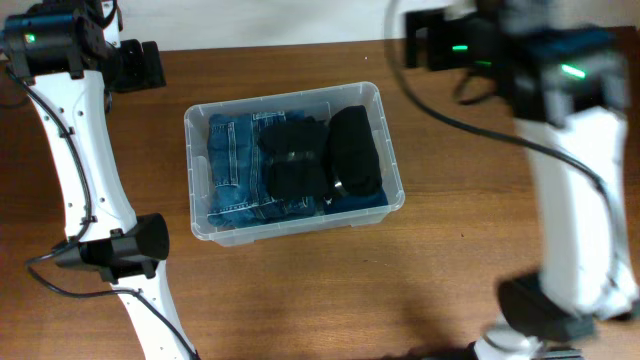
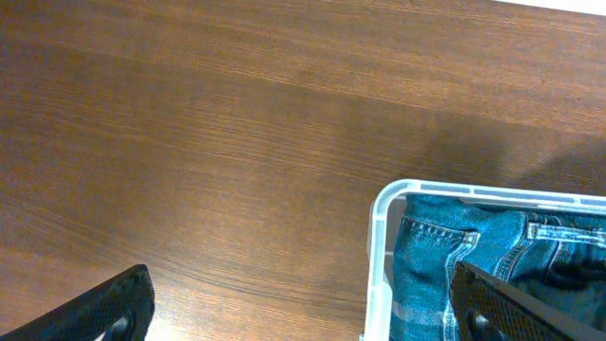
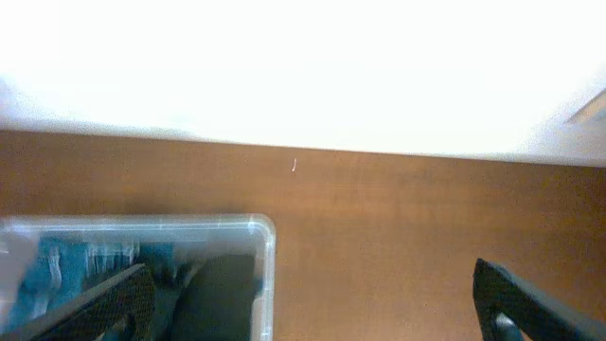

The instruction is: Pack container

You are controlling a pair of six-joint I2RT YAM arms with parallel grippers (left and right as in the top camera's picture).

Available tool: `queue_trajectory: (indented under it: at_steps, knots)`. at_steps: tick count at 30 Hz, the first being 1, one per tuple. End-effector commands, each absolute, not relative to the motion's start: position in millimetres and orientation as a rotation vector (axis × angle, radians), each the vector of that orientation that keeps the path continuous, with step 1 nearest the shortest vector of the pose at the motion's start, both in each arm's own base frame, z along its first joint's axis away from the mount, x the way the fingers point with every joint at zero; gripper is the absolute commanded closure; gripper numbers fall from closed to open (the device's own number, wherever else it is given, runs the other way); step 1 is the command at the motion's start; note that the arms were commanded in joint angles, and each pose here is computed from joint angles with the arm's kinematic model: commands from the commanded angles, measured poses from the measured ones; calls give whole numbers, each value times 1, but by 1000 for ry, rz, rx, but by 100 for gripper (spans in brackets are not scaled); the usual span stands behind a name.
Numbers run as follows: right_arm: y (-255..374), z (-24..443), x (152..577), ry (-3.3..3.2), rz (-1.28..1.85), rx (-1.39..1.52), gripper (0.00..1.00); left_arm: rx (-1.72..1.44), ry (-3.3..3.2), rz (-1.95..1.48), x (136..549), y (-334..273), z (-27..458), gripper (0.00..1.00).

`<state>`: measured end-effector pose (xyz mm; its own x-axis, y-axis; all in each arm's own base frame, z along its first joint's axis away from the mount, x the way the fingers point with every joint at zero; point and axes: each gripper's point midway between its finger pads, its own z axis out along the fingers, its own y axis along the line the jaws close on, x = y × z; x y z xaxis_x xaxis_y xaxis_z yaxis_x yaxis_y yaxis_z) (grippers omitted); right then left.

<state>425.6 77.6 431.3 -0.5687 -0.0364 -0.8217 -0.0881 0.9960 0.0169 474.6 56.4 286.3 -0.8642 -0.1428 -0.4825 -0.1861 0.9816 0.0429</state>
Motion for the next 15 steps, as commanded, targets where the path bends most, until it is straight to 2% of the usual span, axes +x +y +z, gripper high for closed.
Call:
queue_trajectory:
  at_steps: [1,7,15]
  knots:
    - [60,445,402,2105,146,-131,2,-224,2622,138,472,61,291,1]
    - [32,447,369,1874,143,-74,2,-224,2622,138,472,61,291,1]
    - [19,378,301,1741,117,-50,2,-224,2622,138,472,61,291,1]
